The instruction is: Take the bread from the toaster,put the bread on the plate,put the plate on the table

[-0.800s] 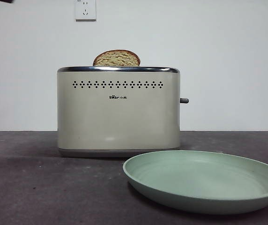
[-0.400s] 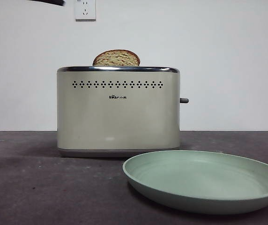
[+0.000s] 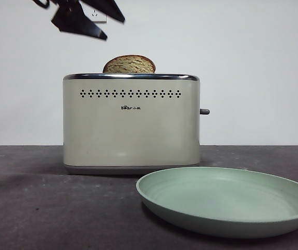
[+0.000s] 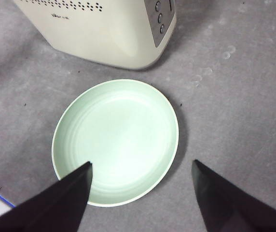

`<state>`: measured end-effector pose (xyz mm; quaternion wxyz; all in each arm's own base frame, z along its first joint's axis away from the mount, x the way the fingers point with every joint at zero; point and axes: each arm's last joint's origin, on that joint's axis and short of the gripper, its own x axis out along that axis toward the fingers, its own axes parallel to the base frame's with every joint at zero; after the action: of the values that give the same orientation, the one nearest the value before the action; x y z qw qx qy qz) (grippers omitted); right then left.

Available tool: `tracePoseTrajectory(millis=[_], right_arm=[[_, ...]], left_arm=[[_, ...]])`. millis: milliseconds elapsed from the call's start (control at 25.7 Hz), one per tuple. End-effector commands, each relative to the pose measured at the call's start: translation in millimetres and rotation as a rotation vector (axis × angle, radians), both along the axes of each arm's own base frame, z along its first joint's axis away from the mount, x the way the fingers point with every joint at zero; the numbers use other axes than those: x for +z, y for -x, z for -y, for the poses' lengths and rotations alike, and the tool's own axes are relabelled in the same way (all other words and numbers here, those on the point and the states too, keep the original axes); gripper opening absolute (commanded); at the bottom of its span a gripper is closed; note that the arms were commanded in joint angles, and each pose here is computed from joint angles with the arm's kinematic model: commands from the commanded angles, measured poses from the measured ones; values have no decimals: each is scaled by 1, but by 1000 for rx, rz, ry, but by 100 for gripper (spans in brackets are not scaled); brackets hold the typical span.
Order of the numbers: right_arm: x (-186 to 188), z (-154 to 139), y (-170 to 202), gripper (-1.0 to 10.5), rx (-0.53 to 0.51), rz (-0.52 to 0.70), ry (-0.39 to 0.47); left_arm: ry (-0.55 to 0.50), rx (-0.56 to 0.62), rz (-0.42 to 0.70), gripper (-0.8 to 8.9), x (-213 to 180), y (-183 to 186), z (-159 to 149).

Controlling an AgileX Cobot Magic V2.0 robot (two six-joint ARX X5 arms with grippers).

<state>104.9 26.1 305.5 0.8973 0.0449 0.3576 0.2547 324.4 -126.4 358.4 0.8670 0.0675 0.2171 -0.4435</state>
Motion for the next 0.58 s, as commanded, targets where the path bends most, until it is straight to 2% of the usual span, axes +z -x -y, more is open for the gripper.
tracePoseTrajectory(millis=[39,467,583], right_arm=[[4,0,0,333,-3,1,-4],[3,0,1,333,-3,-16,-1],[3,0,1,333,-3,-20,-1]], left_arm=[[-44,-21,50,391,-4,-11,9],[-130,-43,27,389,-38,-32,29],[-147,-30,24,314,-41,-32,32]])
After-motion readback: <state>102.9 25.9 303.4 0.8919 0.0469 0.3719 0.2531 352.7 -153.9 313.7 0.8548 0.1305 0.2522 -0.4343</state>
